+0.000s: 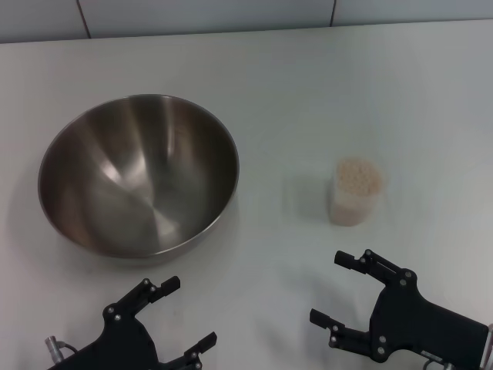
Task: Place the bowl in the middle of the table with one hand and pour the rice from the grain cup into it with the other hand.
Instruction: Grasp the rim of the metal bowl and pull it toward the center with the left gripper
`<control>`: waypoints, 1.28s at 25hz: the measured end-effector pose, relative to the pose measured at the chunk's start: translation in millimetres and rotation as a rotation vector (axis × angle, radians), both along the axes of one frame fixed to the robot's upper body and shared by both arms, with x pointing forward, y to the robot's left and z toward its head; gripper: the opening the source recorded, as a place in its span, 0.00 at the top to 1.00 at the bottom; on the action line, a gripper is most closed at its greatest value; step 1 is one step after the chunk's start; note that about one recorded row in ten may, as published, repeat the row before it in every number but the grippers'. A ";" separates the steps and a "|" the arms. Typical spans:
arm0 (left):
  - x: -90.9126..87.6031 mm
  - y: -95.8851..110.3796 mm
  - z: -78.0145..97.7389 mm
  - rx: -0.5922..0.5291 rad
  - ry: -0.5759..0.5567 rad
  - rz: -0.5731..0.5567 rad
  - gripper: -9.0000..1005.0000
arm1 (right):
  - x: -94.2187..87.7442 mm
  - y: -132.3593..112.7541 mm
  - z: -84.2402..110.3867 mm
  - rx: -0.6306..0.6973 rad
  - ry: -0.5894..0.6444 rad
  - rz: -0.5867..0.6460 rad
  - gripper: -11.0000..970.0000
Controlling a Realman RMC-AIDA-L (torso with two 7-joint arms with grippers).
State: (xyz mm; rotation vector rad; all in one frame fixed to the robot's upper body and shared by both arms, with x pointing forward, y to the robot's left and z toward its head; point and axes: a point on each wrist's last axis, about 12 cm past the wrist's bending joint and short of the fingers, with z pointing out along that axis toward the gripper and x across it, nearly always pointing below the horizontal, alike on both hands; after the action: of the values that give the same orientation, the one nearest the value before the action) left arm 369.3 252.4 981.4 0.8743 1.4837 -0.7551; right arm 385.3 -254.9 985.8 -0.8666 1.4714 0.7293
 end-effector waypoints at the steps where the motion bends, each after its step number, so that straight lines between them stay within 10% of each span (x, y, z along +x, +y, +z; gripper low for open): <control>1: 0.1 0.0 0.0 0.000 0.000 0.000 0.15 | 0.0 0.0 0.0 0.000 0.000 0.000 0.14; 10: 0.1 -0.3 0.4 -0.003 -0.002 -0.003 0.15 | 0.5 0.6 -0.1 0.001 0.000 -0.002 0.14; 19: -7.9 23.8 38.8 -0.277 -0.173 0.100 0.16 | 0.4 0.5 -0.1 0.001 0.000 -0.004 0.14; 25: 40.9 65.7 60.8 -0.395 0.028 0.203 0.17 | 0.6 0.6 0.0 0.001 -0.001 -0.002 0.14; 32: 113.7 103.6 89.9 -0.198 0.380 0.374 0.17 | 1.5 -0.6 1.5 0.007 -0.008 -0.004 0.14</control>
State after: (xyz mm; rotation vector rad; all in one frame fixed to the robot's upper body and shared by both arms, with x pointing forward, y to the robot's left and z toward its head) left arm 483.0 356.0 1071.3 0.2960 1.8035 -0.7957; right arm 386.9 -255.5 987.3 -0.8602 1.4627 0.7264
